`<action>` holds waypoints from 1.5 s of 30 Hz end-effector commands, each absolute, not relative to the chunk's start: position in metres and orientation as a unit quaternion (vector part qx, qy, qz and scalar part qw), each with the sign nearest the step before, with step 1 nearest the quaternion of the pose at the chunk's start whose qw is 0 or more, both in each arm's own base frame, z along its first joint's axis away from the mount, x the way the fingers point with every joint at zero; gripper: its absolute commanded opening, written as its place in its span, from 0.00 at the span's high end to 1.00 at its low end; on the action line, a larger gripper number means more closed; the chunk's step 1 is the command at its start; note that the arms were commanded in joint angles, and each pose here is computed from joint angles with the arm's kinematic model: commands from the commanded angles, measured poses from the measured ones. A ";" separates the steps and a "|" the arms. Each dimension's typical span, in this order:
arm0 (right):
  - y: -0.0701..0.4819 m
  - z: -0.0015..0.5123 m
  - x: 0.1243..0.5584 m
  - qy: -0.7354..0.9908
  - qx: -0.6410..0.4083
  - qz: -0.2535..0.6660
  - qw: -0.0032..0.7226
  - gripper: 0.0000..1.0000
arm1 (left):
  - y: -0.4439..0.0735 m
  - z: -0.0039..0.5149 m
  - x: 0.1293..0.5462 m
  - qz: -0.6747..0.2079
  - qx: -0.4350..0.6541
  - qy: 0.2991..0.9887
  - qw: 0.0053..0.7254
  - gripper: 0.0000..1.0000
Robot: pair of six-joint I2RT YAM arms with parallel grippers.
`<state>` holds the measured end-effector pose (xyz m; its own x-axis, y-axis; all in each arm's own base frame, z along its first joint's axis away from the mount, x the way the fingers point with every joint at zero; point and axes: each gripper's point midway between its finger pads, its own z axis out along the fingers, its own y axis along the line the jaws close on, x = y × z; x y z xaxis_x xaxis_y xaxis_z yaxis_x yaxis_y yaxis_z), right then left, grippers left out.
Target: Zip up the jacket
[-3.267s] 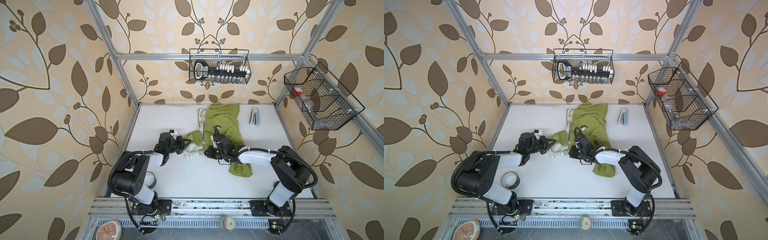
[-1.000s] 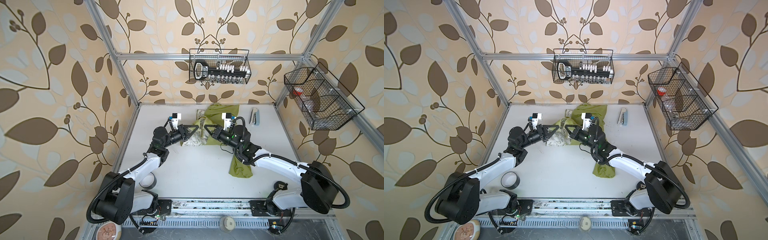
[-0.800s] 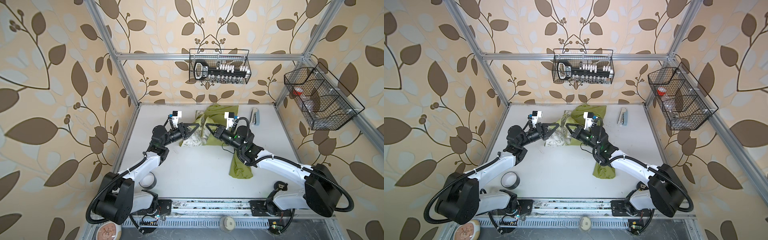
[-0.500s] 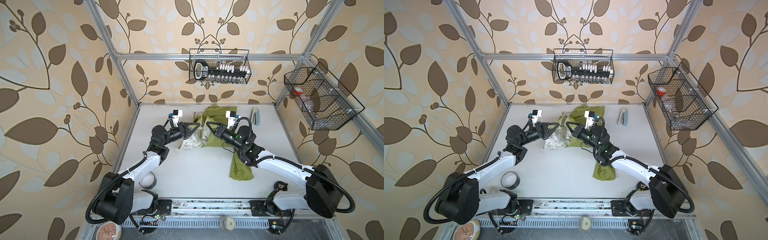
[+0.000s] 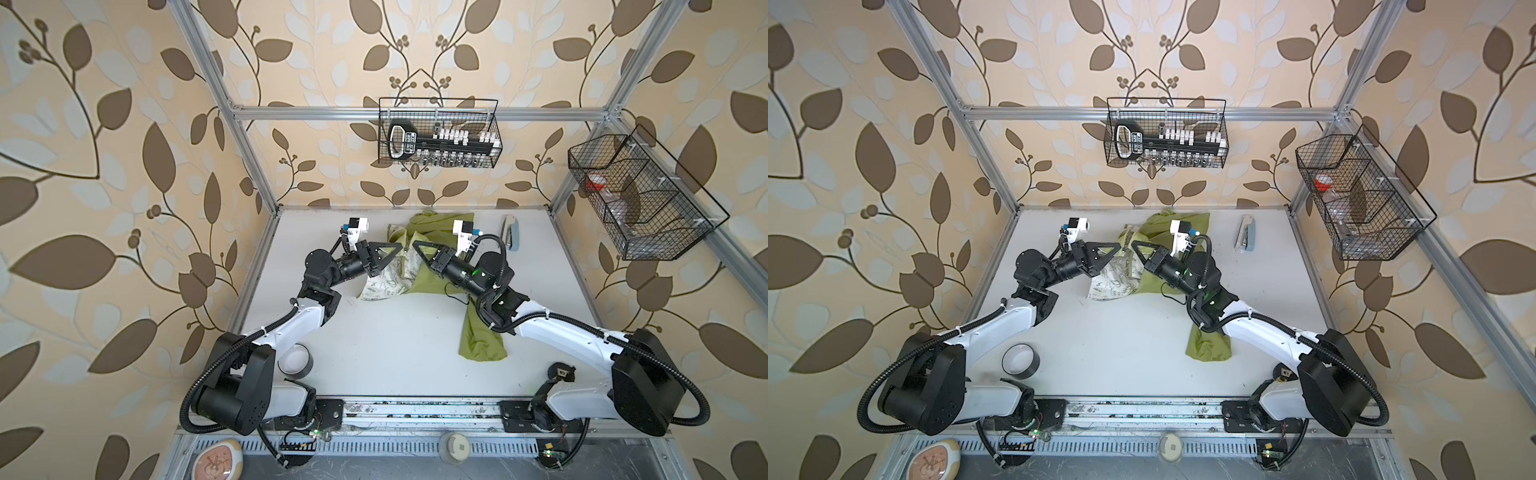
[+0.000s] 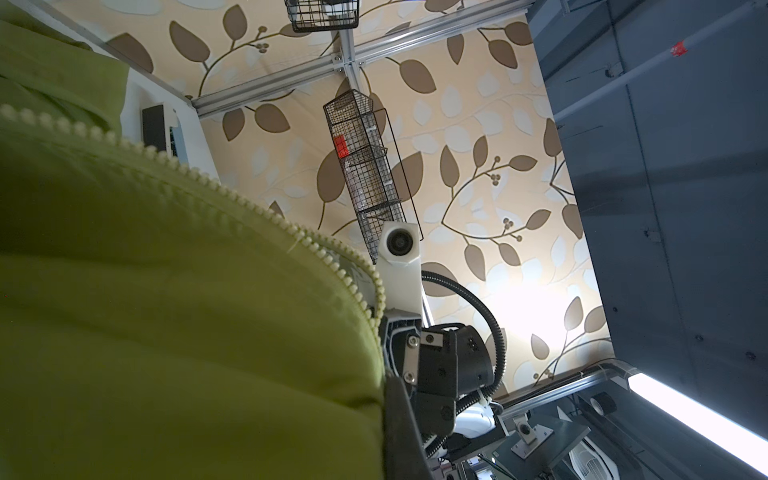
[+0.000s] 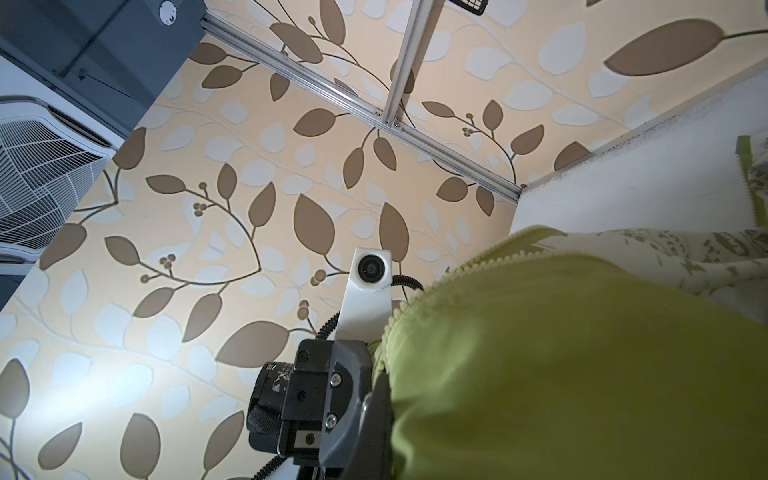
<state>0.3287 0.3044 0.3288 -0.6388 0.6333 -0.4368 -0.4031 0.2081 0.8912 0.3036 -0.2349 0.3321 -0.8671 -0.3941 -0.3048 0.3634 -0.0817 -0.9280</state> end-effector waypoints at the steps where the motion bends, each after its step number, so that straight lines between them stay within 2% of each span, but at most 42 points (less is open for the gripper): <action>1: 0.300 0.339 0.327 0.636 0.091 0.640 0.422 1.00 | -0.238 0.370 0.288 -0.751 0.050 0.591 0.289 1.00; 20: 0.303 0.339 0.323 0.637 0.088 0.646 0.412 1.00 | -0.240 0.371 0.286 -0.749 0.050 0.593 0.291 1.00; 27: 0.288 0.338 0.320 0.629 0.107 0.646 0.420 1.00 | -0.239 0.378 0.286 -0.756 0.050 0.584 0.291 1.00; 45: 0.282 0.365 0.311 0.583 0.107 0.683 0.426 1.00 | -0.248 0.389 0.277 -0.775 0.068 0.586 0.228 1.00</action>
<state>0.3176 0.2897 0.3429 -0.6338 0.6759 -0.3761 -0.4133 0.1151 0.9033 0.2985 -0.2462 0.3510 -0.9178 -0.3114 -0.2465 0.3062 -0.1595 -0.9385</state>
